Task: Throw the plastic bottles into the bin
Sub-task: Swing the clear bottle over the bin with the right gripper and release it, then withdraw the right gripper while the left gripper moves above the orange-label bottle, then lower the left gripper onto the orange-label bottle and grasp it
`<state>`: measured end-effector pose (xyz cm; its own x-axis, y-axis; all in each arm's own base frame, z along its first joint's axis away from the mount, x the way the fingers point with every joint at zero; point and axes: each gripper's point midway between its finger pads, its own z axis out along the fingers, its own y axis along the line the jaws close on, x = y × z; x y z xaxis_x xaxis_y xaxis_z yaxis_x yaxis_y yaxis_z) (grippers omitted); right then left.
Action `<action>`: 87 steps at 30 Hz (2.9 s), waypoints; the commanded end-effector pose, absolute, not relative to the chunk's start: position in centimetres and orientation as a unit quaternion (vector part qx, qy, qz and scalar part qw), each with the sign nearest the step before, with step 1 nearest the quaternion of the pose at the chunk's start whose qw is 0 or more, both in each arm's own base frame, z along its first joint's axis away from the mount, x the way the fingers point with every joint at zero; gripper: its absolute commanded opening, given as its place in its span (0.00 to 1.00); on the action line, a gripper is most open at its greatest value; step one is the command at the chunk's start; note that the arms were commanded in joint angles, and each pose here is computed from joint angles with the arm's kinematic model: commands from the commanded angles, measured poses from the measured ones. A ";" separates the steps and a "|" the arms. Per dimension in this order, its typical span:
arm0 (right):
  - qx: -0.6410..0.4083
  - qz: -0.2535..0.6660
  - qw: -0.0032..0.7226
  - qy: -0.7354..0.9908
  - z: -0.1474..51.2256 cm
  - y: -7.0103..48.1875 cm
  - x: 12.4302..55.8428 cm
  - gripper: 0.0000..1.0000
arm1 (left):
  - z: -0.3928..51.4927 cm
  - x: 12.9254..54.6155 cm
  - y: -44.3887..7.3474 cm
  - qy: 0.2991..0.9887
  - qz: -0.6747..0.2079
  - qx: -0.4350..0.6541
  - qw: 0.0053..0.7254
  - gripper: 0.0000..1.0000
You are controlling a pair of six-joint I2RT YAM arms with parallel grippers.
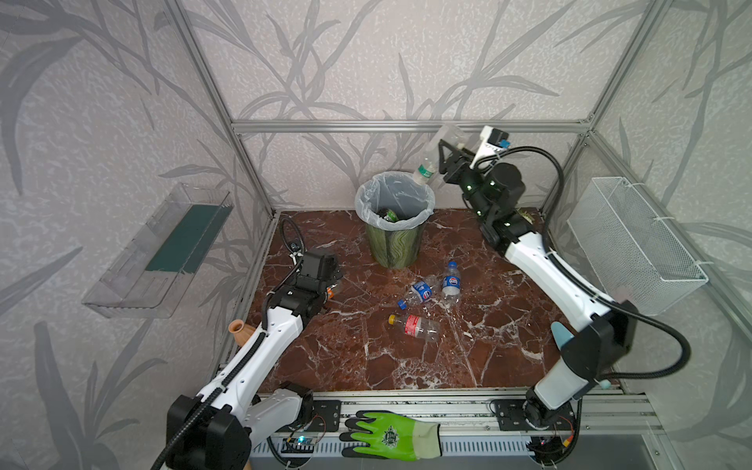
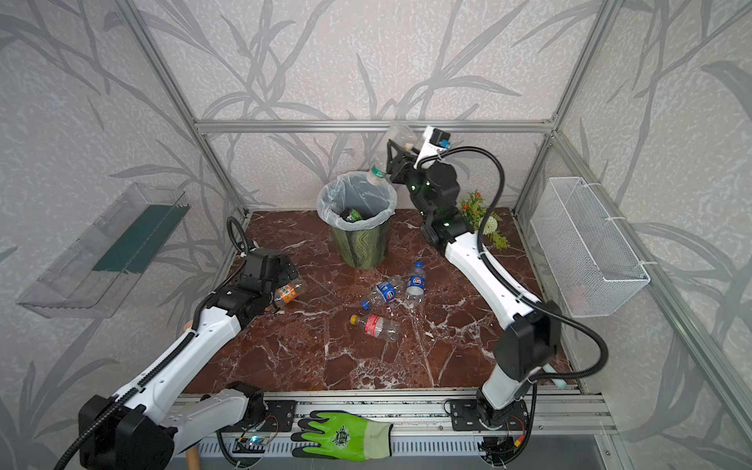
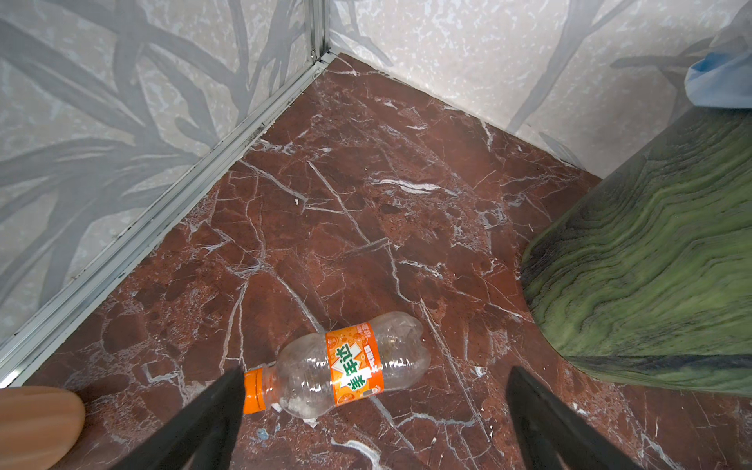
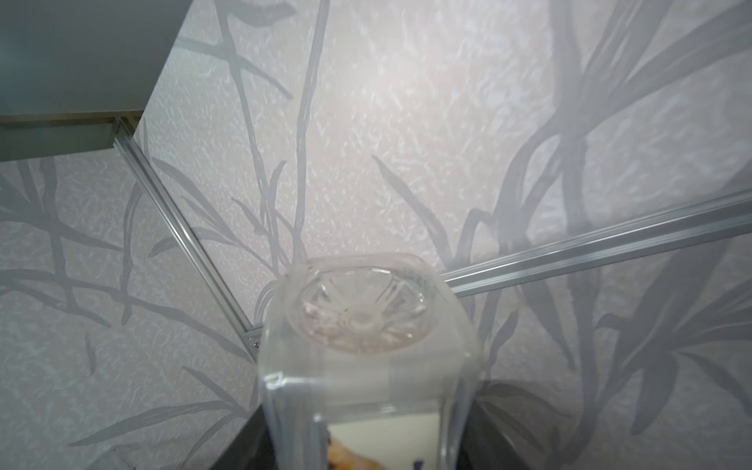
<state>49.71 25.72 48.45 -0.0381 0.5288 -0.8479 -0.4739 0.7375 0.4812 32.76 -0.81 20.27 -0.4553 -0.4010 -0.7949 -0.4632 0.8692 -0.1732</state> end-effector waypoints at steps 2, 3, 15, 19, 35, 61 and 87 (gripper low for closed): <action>-0.013 0.343 0.621 0.705 41.9 28.9 53.6 0.84 | 20.8 31.9 -0.1 0.852 0.042 -0.262 0.452 0.99; -0.012 0.342 0.630 0.697 43.1 28.1 53.5 0.88 | 21.0 31.8 0.0 0.851 0.044 -0.261 0.454 0.99; -0.016 0.280 0.725 0.630 51.4 19.5 43.3 0.99 | 22.5 29.2 1.8 0.821 0.047 -0.314 0.474 0.99; 0.025 0.256 0.716 0.649 46.9 15.7 41.5 0.99 | 21.2 28.3 2.2 0.812 0.038 -0.349 0.466 0.99; 0.178 0.231 0.569 0.769 24.7 7.4 36.9 0.99 | 15.7 29.9 1.6 0.833 -0.027 -0.412 0.369 0.99; 0.250 0.247 0.498 0.793 17.0 6.5 36.3 0.99 | 12.7 32.5 0.7 0.963 0.182 0.132 0.148 0.85; 0.280 0.251 0.498 0.782 16.2 4.3 35.7 0.99 | 3.6 35.1 -1.6 0.962 0.131 0.238 0.041 0.70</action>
